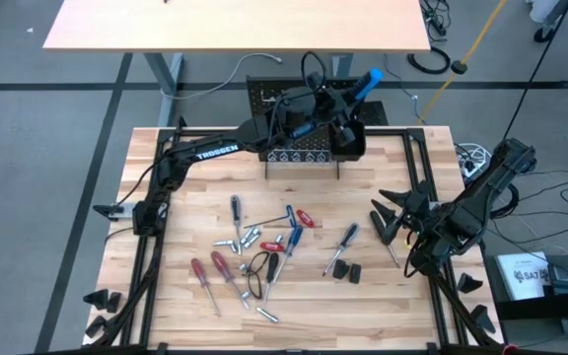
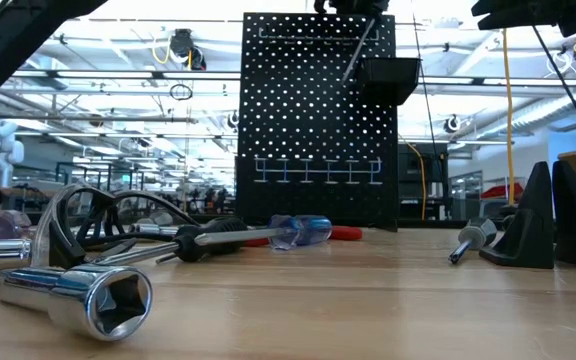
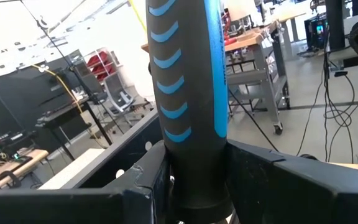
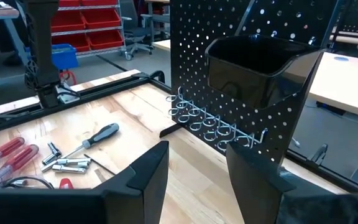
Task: Hang tools onto peg board
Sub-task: Hang the blue flat screwdriver onto the peg board
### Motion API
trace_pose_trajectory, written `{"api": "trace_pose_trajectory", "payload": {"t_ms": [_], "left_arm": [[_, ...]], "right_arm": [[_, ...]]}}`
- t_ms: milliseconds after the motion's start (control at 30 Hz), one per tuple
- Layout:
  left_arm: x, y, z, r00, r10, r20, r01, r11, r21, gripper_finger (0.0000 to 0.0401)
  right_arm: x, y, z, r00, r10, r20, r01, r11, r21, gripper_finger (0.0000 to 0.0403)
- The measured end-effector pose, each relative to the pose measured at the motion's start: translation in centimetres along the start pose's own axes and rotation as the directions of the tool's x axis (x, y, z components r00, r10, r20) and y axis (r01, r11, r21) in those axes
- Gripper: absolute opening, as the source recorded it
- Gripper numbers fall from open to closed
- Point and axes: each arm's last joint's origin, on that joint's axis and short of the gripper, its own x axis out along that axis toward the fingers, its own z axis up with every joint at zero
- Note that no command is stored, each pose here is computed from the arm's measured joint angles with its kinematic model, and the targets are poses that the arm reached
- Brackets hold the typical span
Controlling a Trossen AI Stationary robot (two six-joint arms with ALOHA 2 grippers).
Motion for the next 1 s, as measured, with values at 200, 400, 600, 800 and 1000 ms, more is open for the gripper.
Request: {"api": "trace_pose_trajectory", "payload": {"t_ms": [200, 400, 600, 800, 1000], "left_arm": [[0.0, 0.1, -0.1, 1.0, 0.003, -0.003, -0.003, 1.0, 0.0, 0.0124], [0.0, 0.1, -0.1, 1.0, 0.003, -0.007, -0.003, 1.0, -0.02, 0.0124], [0.6, 0.2, -0.8, 1.0, 0.008, -0.027, -0.009, 0.999, -0.044, 0.0124], [0.7, 0.1, -1.2, 0.999, 0.005, -0.042, -0.007, 0.999, -0.041, 0.0124], [0.7, 0.1, -1.2, 0.999, 0.006, -0.044, -0.007, 0.999, -0.041, 0.0134]], "right_arm": [[0.0, 0.0, 0.0, 1.0, 0.0, 0.0, 0.0, 1.0, 0.0, 0.0155], [0.0, 0.0, 0.0, 1.0, 0.0, 0.0, 0.0, 1.0, 0.0, 0.0155], [0.0, 0.0, 0.0, 1.0, 0.0, 0.0, 0.0, 1.0, 0.0, 0.0155], [0.0, 0.0, 0.0, 1.0, 0.001, -0.003, -0.001, 1.0, -0.002, 0.0155], [0.0, 0.2, -0.1, 1.0, -0.001, -0.004, 0.001, 1.0, -0.008, 0.0155]]}}
